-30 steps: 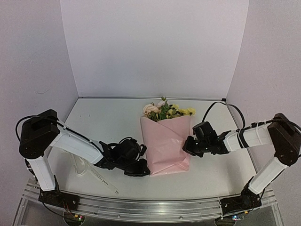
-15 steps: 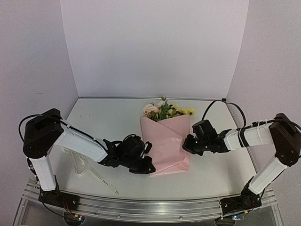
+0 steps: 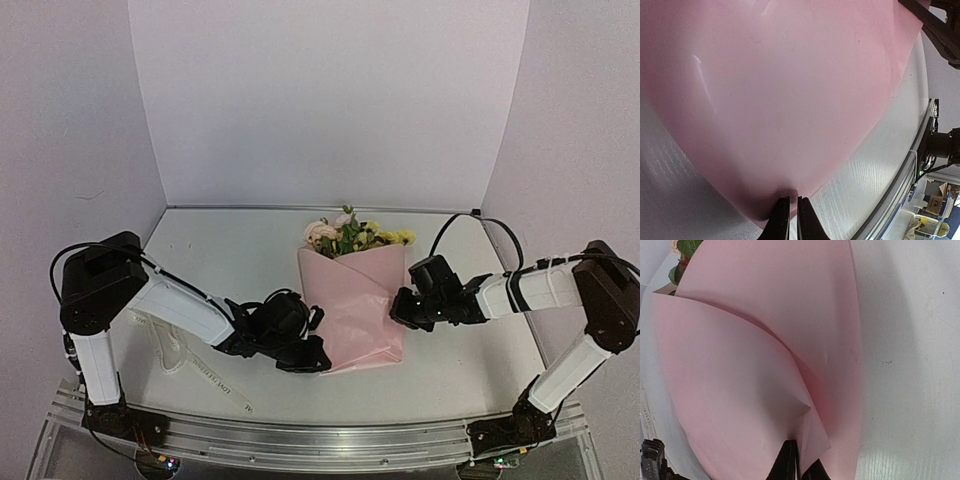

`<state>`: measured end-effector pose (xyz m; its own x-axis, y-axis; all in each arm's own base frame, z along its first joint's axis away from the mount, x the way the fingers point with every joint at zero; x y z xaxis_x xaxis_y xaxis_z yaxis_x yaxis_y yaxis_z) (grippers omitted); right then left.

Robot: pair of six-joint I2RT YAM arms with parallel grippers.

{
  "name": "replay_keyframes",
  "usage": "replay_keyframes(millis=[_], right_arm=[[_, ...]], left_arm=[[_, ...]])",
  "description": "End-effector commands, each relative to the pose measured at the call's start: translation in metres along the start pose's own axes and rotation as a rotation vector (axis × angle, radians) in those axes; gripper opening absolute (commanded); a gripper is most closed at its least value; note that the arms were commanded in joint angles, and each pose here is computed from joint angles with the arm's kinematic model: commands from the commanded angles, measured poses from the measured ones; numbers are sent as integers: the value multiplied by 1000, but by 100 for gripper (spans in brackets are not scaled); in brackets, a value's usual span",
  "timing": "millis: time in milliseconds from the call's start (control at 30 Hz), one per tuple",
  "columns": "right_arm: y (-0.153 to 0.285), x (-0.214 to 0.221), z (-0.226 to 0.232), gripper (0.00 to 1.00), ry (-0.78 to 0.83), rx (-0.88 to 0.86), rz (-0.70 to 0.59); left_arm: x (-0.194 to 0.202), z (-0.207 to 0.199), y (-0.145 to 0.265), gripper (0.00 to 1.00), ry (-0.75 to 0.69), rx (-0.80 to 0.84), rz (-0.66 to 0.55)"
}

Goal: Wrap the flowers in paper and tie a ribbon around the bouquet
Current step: Press the fold line on the folded wrapping paper, then press the fold line of the folded wrapping paper.

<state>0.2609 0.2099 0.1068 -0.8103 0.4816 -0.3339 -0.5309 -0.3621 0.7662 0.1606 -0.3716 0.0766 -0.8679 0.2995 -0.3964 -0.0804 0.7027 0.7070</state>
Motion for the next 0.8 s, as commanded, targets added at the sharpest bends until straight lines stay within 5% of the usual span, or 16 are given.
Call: replay_keyframes(millis=[0, 467, 567, 767], right_arm=[[12, -11, 17, 6, 19, -34, -45], [12, -10, 13, 9, 24, 2, -35], [13, -9, 11, 17, 29, 9, -31], [19, -11, 3, 51, 42, 16, -38]], left_arm=[[-47, -36, 28, 11, -61, 92, -119], [-139, -17, -30, 13, -104, 144, -128], [-144, -14, -45, 13, -107, 147, -105], [-148, -8, -59, 14, -95, 147, -87]])
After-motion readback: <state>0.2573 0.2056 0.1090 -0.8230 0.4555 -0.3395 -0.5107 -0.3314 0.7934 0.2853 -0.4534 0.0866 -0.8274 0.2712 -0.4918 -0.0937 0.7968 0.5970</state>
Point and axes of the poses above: each gripper's point midway between its finger pads, its own y axis back along the fingers, its own z axis along the line the jaws close on, x = y × z, the point moved 8 cm from there along y, back along the fingers, and after that the axes turned 11 degrees about -y, right-handed, at the moved point
